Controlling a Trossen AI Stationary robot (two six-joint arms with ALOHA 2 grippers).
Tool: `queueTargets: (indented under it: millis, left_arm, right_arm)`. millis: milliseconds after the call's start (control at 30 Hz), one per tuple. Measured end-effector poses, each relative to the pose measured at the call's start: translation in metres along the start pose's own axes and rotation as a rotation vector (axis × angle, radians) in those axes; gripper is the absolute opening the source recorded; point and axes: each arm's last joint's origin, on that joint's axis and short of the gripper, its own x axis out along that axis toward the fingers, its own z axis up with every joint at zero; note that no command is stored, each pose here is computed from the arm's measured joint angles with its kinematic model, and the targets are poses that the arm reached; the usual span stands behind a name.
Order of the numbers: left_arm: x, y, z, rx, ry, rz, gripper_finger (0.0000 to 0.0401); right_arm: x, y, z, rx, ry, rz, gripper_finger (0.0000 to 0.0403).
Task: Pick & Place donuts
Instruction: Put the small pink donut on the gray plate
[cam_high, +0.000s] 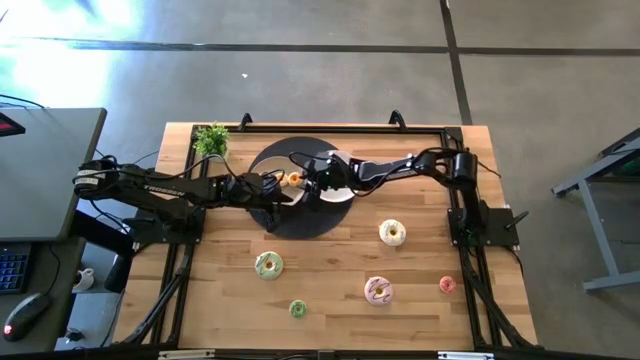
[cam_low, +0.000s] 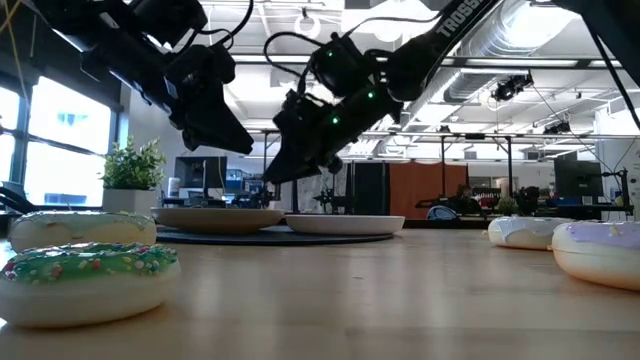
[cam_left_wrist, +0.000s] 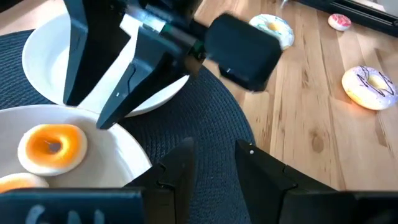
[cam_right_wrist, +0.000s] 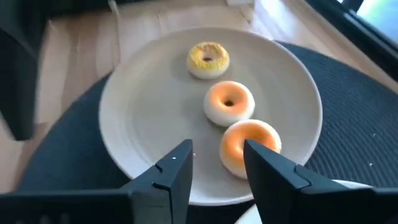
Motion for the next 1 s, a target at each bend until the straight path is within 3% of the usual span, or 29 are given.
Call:
queueTargets:
  millis: [200,500,700,1000]
  left_arm:
    - [0.000,0.000,0.000,0.000,0.000,-0.001,0.0117]
    - [0.000,0.000,0.000,0.000,0.000,-0.005,0.0117]
    - [0.000,0.000,0.000,0.000,0.001,-0.008,0.0117]
    - [0.000,0.000,0.000,0.000,0.001,-0.008,0.0117]
  right_arm:
    - [-0.027,0.014,0.017,-0.051,0.030,0.051,0.0143]
    - [-0.125,0.053,0.037,-0.148,0.270,0.081,0.0131]
    - [-0.182,0.080,0.020,-0.109,0.527,0.103,0.0131]
    - [-0.221,0.122,-0.022,0.000,0.975,0.103,0.0131]
